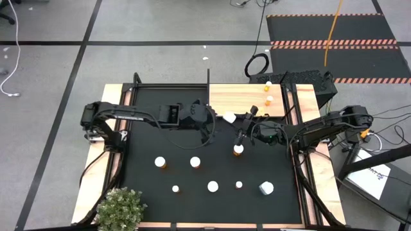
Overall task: Pick and place medicine bottles onto shelf by color
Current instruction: Put the white pill bottle on the shelf
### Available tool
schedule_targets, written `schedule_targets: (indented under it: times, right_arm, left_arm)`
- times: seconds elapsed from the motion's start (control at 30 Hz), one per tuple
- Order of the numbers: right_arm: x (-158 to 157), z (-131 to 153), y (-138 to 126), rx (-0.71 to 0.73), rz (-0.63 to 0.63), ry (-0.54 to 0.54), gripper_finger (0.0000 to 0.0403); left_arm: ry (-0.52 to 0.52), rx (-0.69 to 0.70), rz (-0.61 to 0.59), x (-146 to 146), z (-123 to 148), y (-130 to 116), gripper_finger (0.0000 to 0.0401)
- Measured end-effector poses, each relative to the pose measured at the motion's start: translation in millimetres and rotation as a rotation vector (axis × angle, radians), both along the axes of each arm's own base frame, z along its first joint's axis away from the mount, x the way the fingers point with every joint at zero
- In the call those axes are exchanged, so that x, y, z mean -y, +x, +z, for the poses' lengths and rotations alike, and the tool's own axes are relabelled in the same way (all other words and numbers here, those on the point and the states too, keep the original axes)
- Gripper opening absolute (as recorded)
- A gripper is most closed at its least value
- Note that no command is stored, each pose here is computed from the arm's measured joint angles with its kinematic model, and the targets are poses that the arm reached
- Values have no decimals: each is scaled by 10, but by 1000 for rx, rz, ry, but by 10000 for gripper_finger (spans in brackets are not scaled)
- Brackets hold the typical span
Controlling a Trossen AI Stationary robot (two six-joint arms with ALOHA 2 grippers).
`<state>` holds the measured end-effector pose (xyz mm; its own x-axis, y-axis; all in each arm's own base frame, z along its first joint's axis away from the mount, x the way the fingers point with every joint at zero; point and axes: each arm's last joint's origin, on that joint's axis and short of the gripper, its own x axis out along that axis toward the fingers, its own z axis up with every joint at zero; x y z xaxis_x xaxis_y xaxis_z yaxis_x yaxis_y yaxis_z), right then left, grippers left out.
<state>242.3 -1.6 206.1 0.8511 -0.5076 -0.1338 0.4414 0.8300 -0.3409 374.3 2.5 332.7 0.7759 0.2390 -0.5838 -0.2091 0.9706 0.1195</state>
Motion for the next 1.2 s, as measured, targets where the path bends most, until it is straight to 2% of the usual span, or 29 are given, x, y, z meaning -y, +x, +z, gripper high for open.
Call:
schedule_targets:
  times: [0.13,0.37,0.6,0.83,1.0,1.2]
  right_arm:
    - [-26,20,-11,-2,110,19,166]
    - [-82,48,-3,7,326,47,166]
    - [-132,53,2,9,500,65,166]
    - [-128,55,3,10,553,74,166]
    - [-123,54,3,9,551,74,166]
    - [-122,55,3,10,550,70,166]
  left_arm:
    - [70,-103,-53,5,-30,-83,304]
    - [78,-235,-76,34,-239,-114,290]
    - [90,-184,-186,130,-487,-69,290]
    - [133,-61,-227,137,-541,-1,290]
    - [136,-46,-233,105,-584,4,290]
    - [112,-11,-306,126,-583,20,289]
